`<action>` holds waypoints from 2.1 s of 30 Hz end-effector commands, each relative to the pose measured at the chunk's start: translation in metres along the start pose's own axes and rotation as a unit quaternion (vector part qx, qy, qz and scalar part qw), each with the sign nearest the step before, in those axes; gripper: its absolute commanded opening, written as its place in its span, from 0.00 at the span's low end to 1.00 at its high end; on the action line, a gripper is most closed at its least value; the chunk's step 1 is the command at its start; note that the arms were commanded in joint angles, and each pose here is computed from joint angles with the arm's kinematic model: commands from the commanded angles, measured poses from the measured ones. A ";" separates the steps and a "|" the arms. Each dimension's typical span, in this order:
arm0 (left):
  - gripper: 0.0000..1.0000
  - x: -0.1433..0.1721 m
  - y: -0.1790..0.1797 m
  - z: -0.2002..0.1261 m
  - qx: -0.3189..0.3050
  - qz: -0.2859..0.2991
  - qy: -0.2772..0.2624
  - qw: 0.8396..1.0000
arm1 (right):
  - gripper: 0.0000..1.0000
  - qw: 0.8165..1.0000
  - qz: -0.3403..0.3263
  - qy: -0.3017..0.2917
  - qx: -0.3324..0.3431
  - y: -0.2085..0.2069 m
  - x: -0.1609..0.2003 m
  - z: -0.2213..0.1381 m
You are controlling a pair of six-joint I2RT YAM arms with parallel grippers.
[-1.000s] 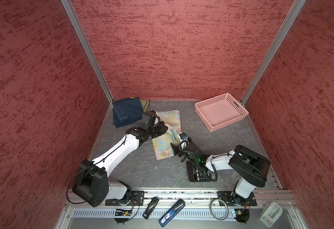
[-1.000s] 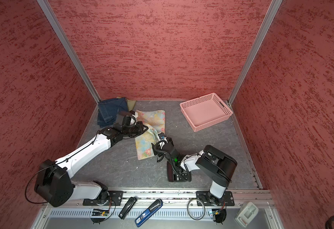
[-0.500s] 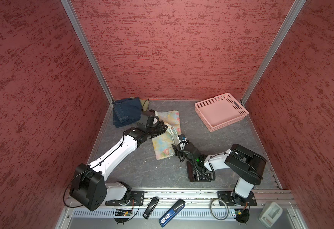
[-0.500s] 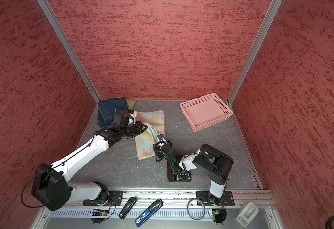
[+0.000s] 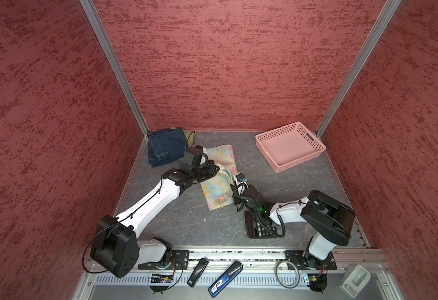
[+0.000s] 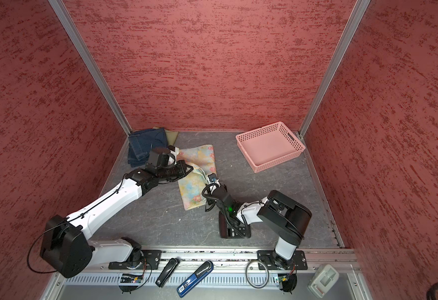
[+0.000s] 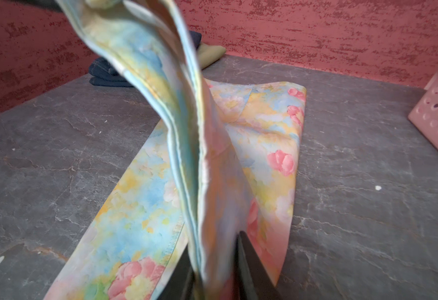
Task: Fold and stack skirts
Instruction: Fold the skirt at the center of the table.
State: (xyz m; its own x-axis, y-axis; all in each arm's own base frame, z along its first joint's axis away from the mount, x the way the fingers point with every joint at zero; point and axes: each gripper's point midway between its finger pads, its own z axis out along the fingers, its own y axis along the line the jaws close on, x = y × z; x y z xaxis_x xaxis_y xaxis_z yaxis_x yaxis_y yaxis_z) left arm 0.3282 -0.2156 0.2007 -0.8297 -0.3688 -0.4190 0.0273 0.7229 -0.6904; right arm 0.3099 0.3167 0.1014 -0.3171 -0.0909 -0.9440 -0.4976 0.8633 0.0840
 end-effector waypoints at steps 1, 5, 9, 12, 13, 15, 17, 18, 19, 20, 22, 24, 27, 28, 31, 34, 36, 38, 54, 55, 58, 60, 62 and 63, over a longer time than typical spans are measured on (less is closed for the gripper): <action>0.00 -0.002 -0.006 -0.009 0.016 0.003 -0.013 1.000 | 0.10 1.000 0.003 -0.020 0.015 -0.004 -0.016 0.000; 0.00 0.000 -0.003 -0.015 0.014 0.002 -0.017 1.000 | 0.00 1.000 -0.002 -0.017 0.016 -0.004 -0.014 0.001; 0.00 0.007 0.004 -0.020 0.012 -0.001 -0.020 1.000 | 0.00 1.000 -0.005 -0.015 0.016 -0.005 -0.012 -0.001; 0.00 0.010 0.008 -0.023 0.012 -0.002 -0.023 1.000 | 0.00 0.999 -0.013 -0.025 0.027 -0.010 -0.017 -0.005; 0.00 0.011 0.009 -0.024 0.013 -0.001 -0.025 1.000 | 0.00 0.999 -0.018 -0.032 0.033 -0.012 -0.020 -0.006; 0.00 0.011 0.010 -0.026 0.013 -0.002 -0.029 1.000 | 0.00 0.998 -0.032 -0.042 0.042 -0.015 -0.028 -0.007; 0.00 0.006 0.010 -0.027 0.012 -0.003 -0.032 0.999 | 0.00 0.997 -0.044 -0.049 0.044 -0.015 -0.039 -0.006; 0.00 0.002 0.008 -0.029 0.014 -0.002 -0.035 0.999 | 0.00 0.996 -0.046 -0.054 0.046 -0.016 -0.047 -0.006; 0.00 -0.003 0.007 -0.030 0.015 -0.002 -0.037 0.999 | 0.00 0.996 -0.045 -0.058 0.046 -0.017 -0.056 -0.005; 0.00 -0.010 0.004 -0.033 0.016 0.002 -0.044 0.999 | 0.00 0.996 -0.043 -0.064 0.044 -0.017 -0.066 -0.005; 0.00 -0.022 0.000 -0.038 0.016 0.005 -0.054 0.998 | 0.00 0.996 -0.037 -0.073 0.044 -0.019 -0.083 -0.006; 0.00 -0.028 -0.003 -0.042 0.017 0.013 -0.064 0.998 | 0.00 0.996 -0.035 -0.073 0.045 -0.022 -0.093 -0.008; 0.00 -0.016 0.008 -0.031 0.014 0.005 -0.053 0.999 | 0.00 0.997 -0.030 -0.061 0.035 -0.022 -0.083 -0.014; 0.00 -0.010 0.010 -0.026 0.018 0.001 -0.049 0.999 | 0.00 0.998 -0.026 -0.054 0.034 -0.023 -0.075 -0.015; 0.00 0.015 0.020 -0.007 0.021 -0.009 -0.030 0.999 | 0.00 0.999 -0.007 -0.032 0.036 -0.030 -0.048 -0.020; 0.00 0.029 0.022 0.002 0.022 -0.006 -0.023 0.999 | 0.00 0.999 -0.004 -0.029 0.036 -0.031 -0.047 -0.025; 0.00 0.033 0.022 0.005 0.023 0.003 -0.029 0.999 | 0.00 0.999 -0.009 -0.031 0.041 -0.032 -0.057 -0.024; 0.00 0.040 0.022 0.011 0.019 0.012 -0.029 0.999 | 0.00 0.999 -0.009 -0.029 0.041 -0.032 -0.065 -0.022; 0.00 0.105 0.003 0.052 0.069 0.031 0.011 0.997 | 0.00 1.000 0.014 -0.008 -0.012 -0.051 -0.026 -0.050; 0.00 0.110 0.000 0.056 0.069 0.033 0.019 0.997 | 0.00 1.000 0.020 -0.008 -0.007 -0.055 -0.023 -0.052; 0.00 0.130 -0.005 0.063 0.070 0.043 0.048 0.995 | 0.00 0.999 0.042 -0.008 -0.001 -0.065 -0.014 -0.056; 0.00 0.144 -0.004 0.064 0.066 0.047 0.067 0.994 | 0.00 0.999 0.046 -0.006 -0.003 -0.067 -0.010 -0.058; 0.00 0.154 -0.003 0.061 0.058 0.051 0.078 0.994 | 0.00 0.999 0.046 -0.005 0.001 -0.069 -0.006 -0.061; 0.00 0.158 -0.001 0.059 0.055 0.053 0.082 0.994 | 0.00 0.999 0.047 -0.005 0.003 -0.071 -0.004 -0.062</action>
State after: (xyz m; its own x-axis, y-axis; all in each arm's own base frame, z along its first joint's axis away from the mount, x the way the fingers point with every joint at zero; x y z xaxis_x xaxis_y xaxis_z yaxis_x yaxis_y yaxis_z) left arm 0.2361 -0.3049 0.0949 -0.8954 -0.1971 -0.3992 0.1631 0.6890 -0.7062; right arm 0.2951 0.2230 0.1027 -0.3875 -0.0735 -0.9189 -0.4549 0.8822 0.1212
